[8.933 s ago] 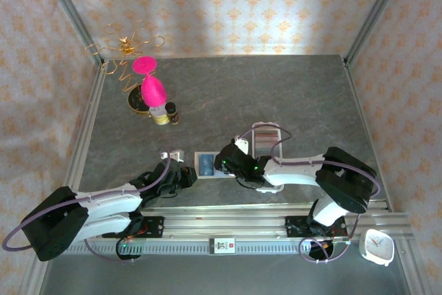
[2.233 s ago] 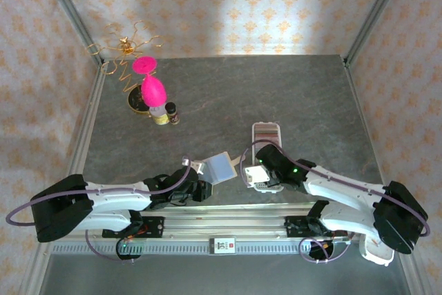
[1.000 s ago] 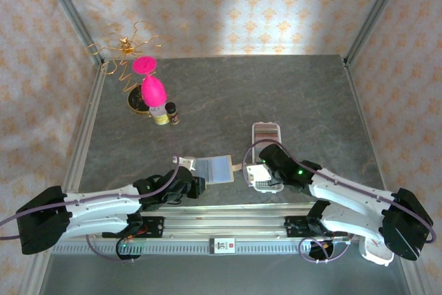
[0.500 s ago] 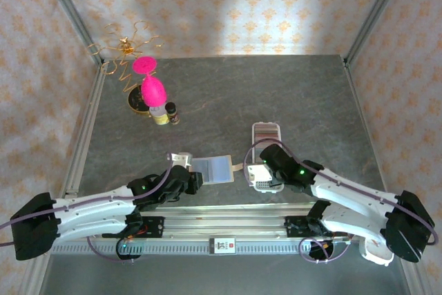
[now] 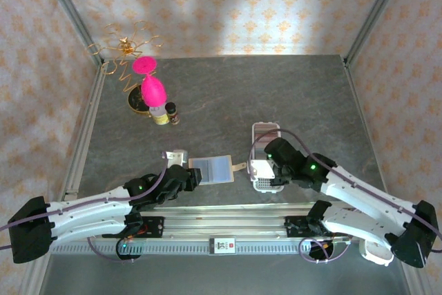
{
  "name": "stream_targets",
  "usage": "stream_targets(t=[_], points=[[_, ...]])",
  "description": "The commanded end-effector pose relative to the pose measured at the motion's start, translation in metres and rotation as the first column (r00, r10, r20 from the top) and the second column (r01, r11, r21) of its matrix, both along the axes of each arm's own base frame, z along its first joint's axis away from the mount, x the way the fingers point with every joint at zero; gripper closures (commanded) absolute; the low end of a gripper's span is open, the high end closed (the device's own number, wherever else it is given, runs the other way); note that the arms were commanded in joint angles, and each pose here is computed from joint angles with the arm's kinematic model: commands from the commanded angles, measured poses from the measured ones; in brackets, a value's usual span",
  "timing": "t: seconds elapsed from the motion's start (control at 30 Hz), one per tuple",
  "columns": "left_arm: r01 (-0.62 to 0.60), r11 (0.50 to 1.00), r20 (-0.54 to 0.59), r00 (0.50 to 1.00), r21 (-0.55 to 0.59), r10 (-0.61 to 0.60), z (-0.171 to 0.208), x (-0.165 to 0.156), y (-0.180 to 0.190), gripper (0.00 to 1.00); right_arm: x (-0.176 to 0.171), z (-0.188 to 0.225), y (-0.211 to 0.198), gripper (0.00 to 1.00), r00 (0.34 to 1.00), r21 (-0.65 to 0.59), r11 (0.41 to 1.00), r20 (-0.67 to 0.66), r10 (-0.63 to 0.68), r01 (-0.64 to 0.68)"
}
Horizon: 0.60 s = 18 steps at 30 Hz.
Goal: Put the credit cards into the card holder
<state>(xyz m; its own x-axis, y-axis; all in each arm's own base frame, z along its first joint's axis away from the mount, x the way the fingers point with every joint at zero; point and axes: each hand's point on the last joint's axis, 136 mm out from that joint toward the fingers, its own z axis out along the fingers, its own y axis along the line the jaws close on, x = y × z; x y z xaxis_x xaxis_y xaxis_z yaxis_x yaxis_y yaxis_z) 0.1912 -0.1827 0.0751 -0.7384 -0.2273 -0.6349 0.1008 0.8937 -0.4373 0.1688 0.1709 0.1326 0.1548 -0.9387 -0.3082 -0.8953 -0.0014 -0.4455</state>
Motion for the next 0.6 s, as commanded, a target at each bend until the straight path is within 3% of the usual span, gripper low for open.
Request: stream_targets(t=[0.0,0.1,0.17,0.3,0.4,0.57], points=[[-0.057,0.998,0.035,0.998,0.014,0.056,0.012,0.010,0.006,0.50,-0.015,0.034,0.018,1.00,0.993,0.192,0.978,-0.102,-0.061,0.079],[-0.078,0.997,0.041,0.996,0.018,0.077,0.012,0.012,0.009,0.47,0.000,0.076,0.041,1.00,0.982,0.436,0.880,-0.107,-0.155,0.186],[-0.086,0.996,0.039,0.996,0.019,0.085,0.010,0.014,0.010,0.45,0.005,0.100,0.058,1.00,0.974,0.582,0.782,-0.142,-0.174,0.224],[-0.094,0.995,0.020,0.995,0.026,0.094,0.005,0.014,0.010,0.41,0.021,0.121,0.080,1.00,0.909,0.754,0.507,-0.346,-0.232,0.416],[-0.102,0.994,0.004,0.995,0.043,0.102,-0.001,0.015,0.011,0.40,0.035,0.114,0.089,1.00,0.785,0.724,0.304,-0.567,-0.251,0.620],[-0.111,0.992,-0.025,0.993,0.063,0.113,-0.012,0.017,0.013,0.40,0.044,0.079,0.104,1.00,0.541,0.530,0.111,-0.816,-0.202,0.841]])
